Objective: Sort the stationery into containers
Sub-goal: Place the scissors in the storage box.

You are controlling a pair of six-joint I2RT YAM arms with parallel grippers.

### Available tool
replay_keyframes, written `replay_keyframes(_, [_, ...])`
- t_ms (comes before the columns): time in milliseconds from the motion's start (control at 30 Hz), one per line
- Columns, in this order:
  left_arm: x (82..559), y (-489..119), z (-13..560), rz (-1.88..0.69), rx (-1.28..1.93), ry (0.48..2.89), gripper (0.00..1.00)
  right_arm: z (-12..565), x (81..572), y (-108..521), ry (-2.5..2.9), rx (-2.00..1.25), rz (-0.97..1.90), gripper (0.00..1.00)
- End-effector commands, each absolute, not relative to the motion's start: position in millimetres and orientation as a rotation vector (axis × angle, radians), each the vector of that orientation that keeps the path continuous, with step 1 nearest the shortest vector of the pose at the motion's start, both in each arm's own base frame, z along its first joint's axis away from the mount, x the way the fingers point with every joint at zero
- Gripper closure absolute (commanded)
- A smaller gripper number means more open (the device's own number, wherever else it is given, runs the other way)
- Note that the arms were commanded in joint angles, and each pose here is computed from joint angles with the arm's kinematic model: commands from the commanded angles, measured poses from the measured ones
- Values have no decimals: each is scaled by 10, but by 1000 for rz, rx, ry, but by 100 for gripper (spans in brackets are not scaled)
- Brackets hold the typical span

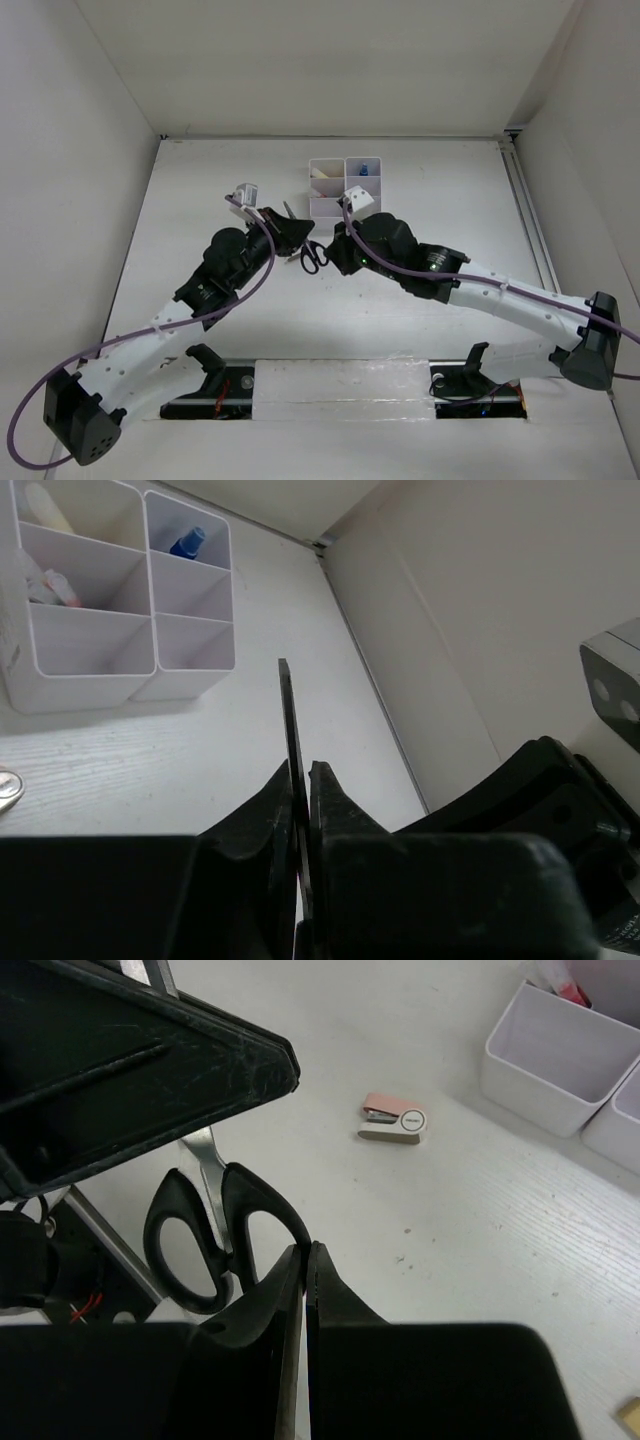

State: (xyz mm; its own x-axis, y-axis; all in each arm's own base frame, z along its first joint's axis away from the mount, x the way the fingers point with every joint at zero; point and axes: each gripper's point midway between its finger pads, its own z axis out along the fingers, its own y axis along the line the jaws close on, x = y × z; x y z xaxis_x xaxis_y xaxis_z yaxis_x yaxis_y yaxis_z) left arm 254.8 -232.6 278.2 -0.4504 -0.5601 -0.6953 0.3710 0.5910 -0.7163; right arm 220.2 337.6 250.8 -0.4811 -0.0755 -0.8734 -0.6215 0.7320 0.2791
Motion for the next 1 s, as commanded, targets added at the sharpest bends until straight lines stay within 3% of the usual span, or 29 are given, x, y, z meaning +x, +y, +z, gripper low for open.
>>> replay_keyframes(0, [2570, -2396, 2954, -1099, -110, 1681, 100, 2800, 2255, 3456, 1892, -481, 783, 100])
replay_keyframes(33, [2593, -2415, 2898, -1091, -111, 1699, 100, 2821, 2273, 3454, 1883, -471, 780, 99])
replay_keyframes(67, [2606, -2425, 2867, -1087, -111, 1708, 100, 2821, 2273, 3454, 1883, -471, 780, 92])
replay_keyframes(100, [2611, -2446, 2887, -1087, -94, 1708, 100, 2859, 2280, 3431, 1877, -450, 781, 45])
replay_keyframes(167, [2659, -2475, 2820, -1055, -70, 1726, 100, 2808, 2352, 3281, 1891, -399, 698, 2])
replay_keyframes(367, [2938, -2508, 2748, -881, 43, 1693, 100, 2863, 2403, 2686, 1892, -242, 506, 0])
replay_keyframes(500, [3103, -2635, 2976, -876, 133, 1540, 100, 2893, 2306, 2463, 1874, -198, 517, 0])
replay_keyframes(967, [4199, -3288, 2951, -723, 494, 1470, 100, 2805, 2084, 2287, 1890, -234, 574, 0])
